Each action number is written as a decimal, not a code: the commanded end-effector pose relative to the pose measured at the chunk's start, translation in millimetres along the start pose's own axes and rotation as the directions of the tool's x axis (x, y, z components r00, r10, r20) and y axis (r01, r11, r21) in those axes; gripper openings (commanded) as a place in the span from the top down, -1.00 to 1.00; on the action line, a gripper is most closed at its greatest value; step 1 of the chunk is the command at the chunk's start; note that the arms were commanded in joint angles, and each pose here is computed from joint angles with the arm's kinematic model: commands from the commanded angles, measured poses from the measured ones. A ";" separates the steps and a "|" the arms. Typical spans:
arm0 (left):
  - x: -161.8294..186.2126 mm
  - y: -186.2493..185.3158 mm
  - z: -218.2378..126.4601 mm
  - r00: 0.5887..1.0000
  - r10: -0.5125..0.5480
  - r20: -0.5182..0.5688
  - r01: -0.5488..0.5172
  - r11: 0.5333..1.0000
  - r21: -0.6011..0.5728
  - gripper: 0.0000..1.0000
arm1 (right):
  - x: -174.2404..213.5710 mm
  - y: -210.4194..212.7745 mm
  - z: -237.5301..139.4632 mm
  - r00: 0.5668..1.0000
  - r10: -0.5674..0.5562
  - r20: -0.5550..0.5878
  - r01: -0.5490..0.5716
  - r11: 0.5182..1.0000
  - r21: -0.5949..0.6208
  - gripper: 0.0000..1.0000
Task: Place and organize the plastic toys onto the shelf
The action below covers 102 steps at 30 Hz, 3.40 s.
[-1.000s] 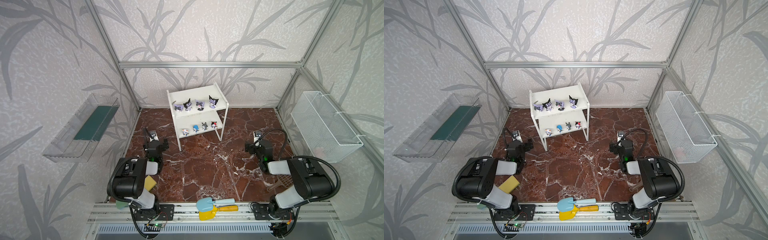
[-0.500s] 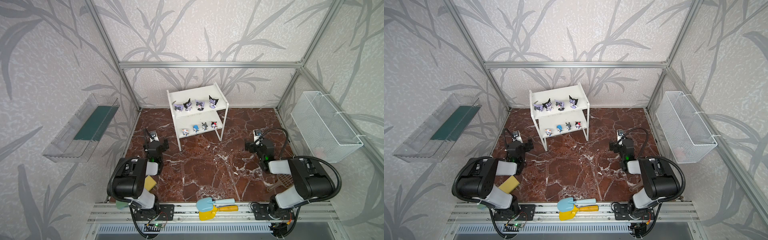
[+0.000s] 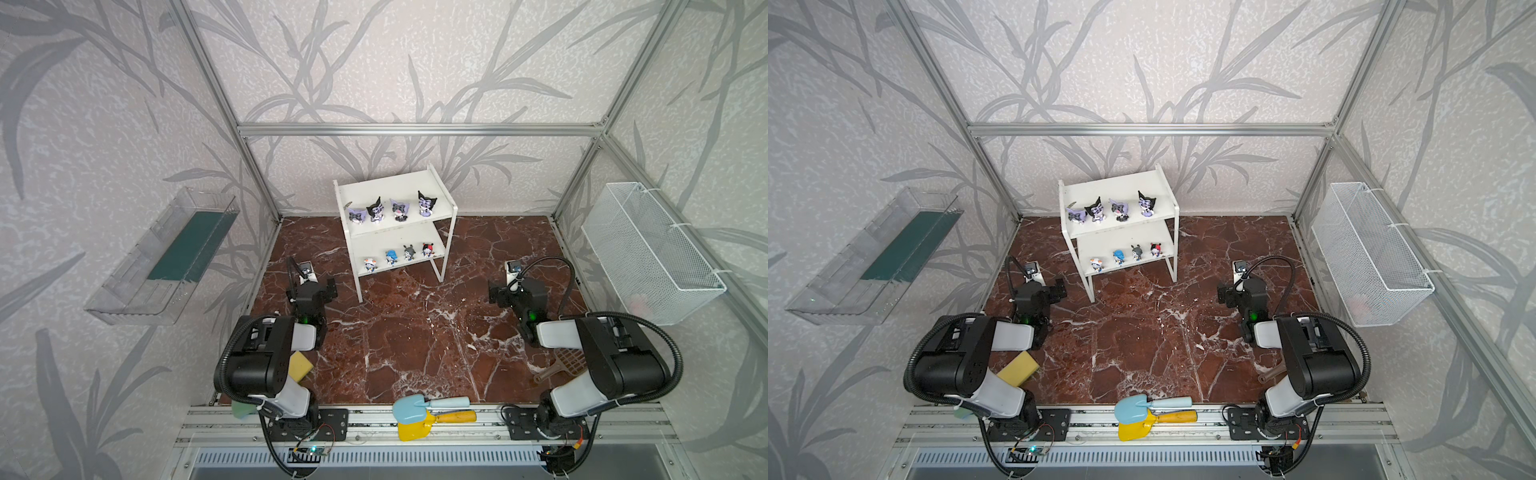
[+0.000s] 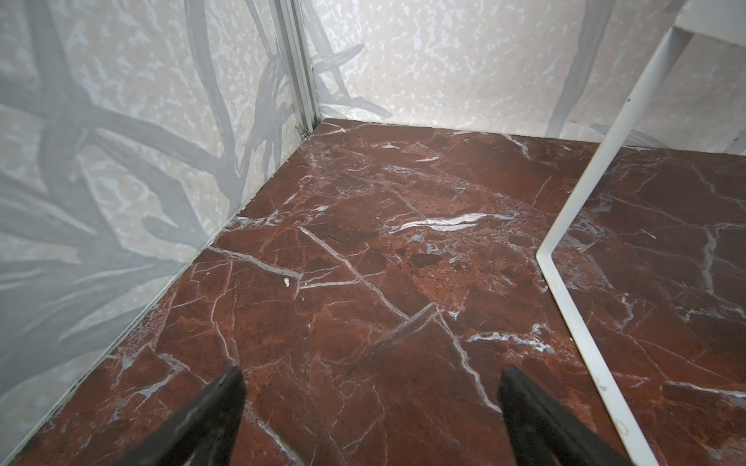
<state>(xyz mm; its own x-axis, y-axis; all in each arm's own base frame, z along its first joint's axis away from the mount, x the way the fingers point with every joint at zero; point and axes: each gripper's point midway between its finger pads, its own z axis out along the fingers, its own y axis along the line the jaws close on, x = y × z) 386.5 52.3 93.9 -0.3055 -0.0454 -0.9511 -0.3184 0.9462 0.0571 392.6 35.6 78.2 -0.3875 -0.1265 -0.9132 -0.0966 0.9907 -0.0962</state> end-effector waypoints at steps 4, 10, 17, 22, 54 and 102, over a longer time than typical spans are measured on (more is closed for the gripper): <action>-5.5 1.1 1.3 1.000 0.006 0.022 -0.006 1.000 -0.012 -0.98 | -12.0 -4.8 -0.4 0.999 0.010 0.031 -0.011 1.000 0.022 -0.98; -5.4 1.0 1.3 1.000 0.006 0.022 -0.005 1.000 -0.012 -0.98 | -12.5 -4.7 -0.3 0.999 0.009 0.033 -0.010 1.000 0.021 -0.98; -5.6 0.9 1.4 1.000 0.005 0.022 -0.005 1.000 -0.011 -0.98 | -15.9 16.2 -8.2 0.993 -0.025 0.118 0.037 0.995 -0.097 -0.98; -5.8 0.9 1.4 1.000 0.005 0.023 -0.005 1.000 -0.012 -0.98 | -11.1 -15.5 -2.4 0.999 0.039 0.026 -0.041 0.997 0.066 -0.98; -5.7 1.1 1.3 1.000 0.005 0.022 -0.005 1.000 -0.012 -0.98 | -12.0 -4.2 -0.1 1.000 0.009 0.028 -0.009 1.000 0.010 -0.98; -5.3 2.1 3.3 1.000 -0.013 0.015 0.013 1.000 0.010 -0.98 | -11.6 -6.6 -0.5 0.999 0.021 0.032 -0.021 1.000 0.010 -0.98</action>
<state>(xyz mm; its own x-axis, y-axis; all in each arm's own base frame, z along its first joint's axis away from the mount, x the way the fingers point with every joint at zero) 386.6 54.8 93.3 -0.3064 -0.0513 -0.9505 -0.3153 0.9476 0.0505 392.2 32.2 80.6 -0.3839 -0.1133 -0.9164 -0.0934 0.9921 -0.0835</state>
